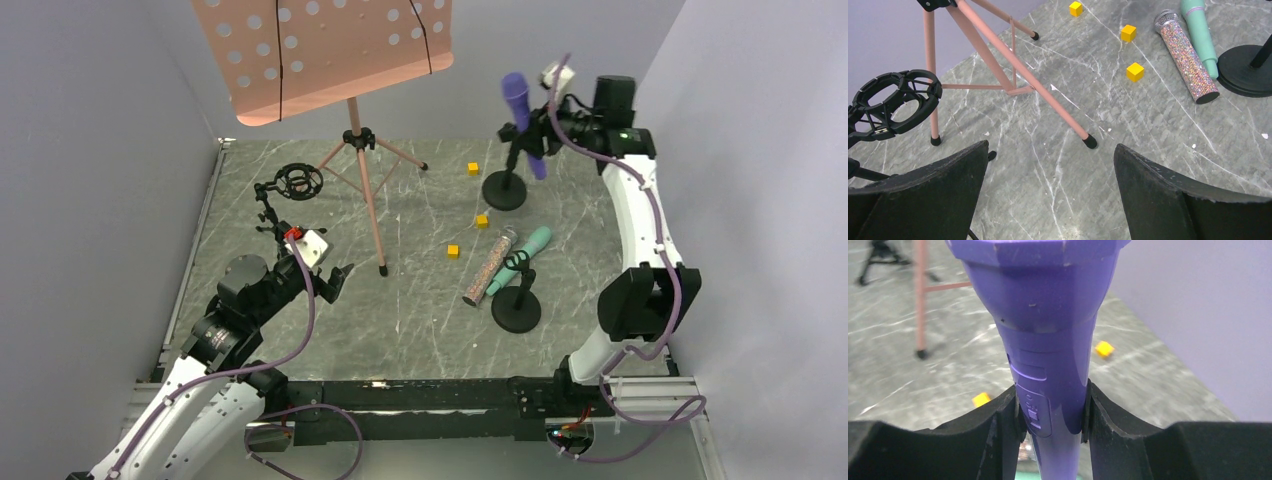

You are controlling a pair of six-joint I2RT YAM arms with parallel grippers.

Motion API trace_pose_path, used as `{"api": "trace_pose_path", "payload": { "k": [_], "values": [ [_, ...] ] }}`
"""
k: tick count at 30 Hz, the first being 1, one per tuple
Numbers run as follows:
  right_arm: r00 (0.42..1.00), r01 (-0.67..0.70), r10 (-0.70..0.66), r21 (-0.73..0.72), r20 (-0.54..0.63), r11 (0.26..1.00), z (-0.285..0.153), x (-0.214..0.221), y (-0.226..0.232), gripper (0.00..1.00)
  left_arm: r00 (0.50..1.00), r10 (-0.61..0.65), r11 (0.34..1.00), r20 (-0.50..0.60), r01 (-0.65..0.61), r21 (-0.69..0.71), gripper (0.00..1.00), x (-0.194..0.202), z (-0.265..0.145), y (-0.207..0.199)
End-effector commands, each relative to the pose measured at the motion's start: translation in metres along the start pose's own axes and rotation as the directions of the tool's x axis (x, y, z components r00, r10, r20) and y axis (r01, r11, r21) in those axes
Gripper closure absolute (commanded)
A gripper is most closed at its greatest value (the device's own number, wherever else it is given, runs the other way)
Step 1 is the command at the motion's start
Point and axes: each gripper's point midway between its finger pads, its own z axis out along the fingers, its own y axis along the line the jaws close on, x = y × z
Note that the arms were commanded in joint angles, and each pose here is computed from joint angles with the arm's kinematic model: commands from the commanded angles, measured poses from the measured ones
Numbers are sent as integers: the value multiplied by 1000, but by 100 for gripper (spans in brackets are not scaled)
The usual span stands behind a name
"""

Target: Attach the microphones to the stand

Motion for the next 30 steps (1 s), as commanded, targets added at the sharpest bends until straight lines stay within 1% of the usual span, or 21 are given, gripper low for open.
{"api": "trace_pose_path", "payload": {
  "k": [1, 6, 11, 15, 20, 22, 24, 26, 27, 30],
  "values": [
    [987, 38, -76, 256, 139, 966, -45, -40, -73, 84, 999, -12, 1000, 51, 12, 0, 1, -11, -1, 0],
    [991, -42, -16, 414, 135, 909, -59, -7, -139, 83, 999, -13, 1000, 49, 13, 0, 1, -11, -1, 0],
    [991, -90, 30, 485, 130, 870, -62, 21, -177, 83, 999, -14, 1000, 34, 15, -5, 1, -8, 0, 2],
    [992, -111, 64, 490, 111, 865, -57, 47, -188, 82, 999, -15, 1000, 33, 15, -5, 1, -8, 1, 1],
    [993, -112, 78, 460, 91, 881, -56, 67, -183, 79, 999, -18, 1000, 32, 18, -2, 1, -8, 1, 1],
    [993, -111, 83, 445, 82, 889, -56, 75, -179, 76, 999, -19, 1000, 30, 19, 1, 1, -8, 1, 0],
    [994, -106, 84, 427, 72, 898, -56, 80, -174, 70, 999, -19, 1000, 30, 19, 3, 1, -8, 1, 0],
    [994, -107, 87, 418, 65, 902, -56, 84, -170, 61, 999, -20, 1000, 30, 20, 2, 1, -8, 1, 1],
    [994, -106, 88, 410, 63, 906, -55, 85, -167, 54, 999, -20, 1000, 31, 20, 3, 1, -8, 1, 0],
    [994, -107, 90, 402, 62, 909, -59, 85, -160, 25, 999, -22, 1000, 34, 22, 0, 1, -9, 1, 1]
  ]
}}
